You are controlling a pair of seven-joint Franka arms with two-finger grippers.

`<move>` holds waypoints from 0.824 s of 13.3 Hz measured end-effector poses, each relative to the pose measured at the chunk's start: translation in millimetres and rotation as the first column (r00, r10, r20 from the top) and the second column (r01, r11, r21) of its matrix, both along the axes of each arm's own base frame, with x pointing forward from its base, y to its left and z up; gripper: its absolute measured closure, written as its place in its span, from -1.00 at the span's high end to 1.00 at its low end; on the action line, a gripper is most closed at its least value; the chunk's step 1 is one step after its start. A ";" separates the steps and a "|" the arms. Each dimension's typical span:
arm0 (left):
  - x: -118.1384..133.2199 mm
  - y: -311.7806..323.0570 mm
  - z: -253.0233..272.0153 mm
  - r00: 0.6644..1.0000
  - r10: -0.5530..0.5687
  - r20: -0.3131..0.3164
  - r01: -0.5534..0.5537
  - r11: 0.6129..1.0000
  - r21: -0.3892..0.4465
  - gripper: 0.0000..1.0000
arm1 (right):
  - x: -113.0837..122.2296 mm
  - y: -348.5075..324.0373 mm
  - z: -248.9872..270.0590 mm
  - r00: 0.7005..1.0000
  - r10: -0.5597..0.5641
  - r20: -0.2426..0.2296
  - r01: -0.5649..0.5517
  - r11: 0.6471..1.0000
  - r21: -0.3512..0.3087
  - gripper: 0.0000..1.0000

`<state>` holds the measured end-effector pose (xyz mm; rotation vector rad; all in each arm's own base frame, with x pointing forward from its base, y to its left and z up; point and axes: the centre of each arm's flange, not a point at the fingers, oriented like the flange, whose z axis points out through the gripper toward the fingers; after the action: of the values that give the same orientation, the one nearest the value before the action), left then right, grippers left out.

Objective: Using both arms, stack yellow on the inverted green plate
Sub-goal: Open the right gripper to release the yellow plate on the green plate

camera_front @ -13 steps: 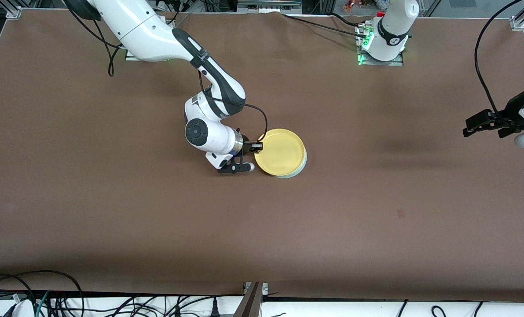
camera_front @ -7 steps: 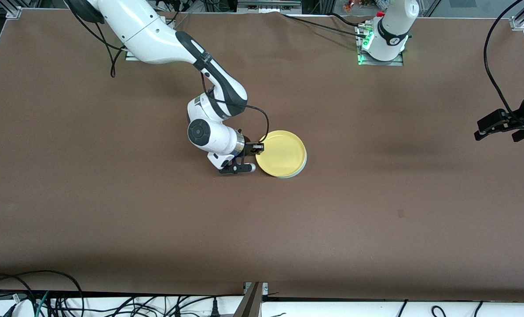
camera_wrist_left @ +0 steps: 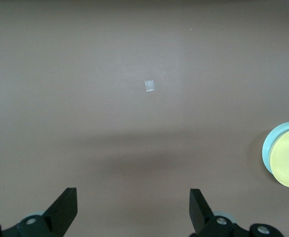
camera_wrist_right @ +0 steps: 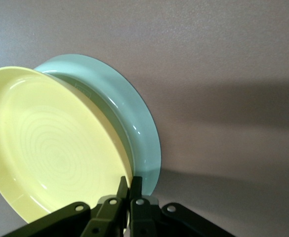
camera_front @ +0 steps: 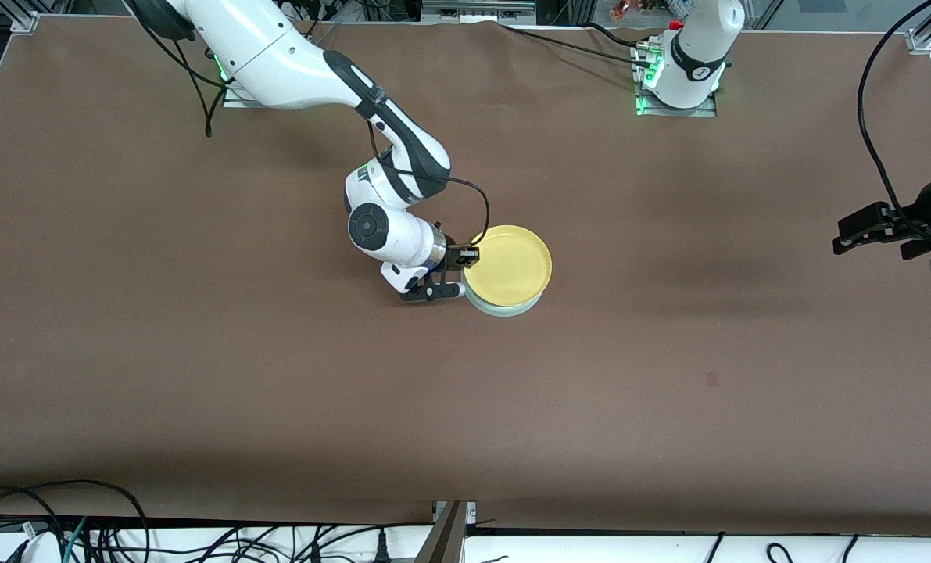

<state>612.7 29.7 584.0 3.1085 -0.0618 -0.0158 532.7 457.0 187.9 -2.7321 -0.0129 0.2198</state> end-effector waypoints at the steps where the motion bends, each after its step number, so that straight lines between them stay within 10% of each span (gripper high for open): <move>1: -0.1 -0.1 0.1 1.000 0.000 -0.001 0.000 1.000 0.000 1.00 | 0.6 -0.7 -0.2 1.000 -0.001 0.001 0.001 1.000 -0.001 -0.94; 11: 0.4 -7.2 2.2 1.000 -0.013 0.004 0.013 1.000 -0.002 1.00 | 2.5 -3.3 -1.0 1.000 -0.003 0.003 0.003 1.000 -0.006 -0.94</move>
<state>613.1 22.5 586.2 3.1061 -0.0819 -0.0102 535.2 453.7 186.9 -2.7384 -0.0087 0.2151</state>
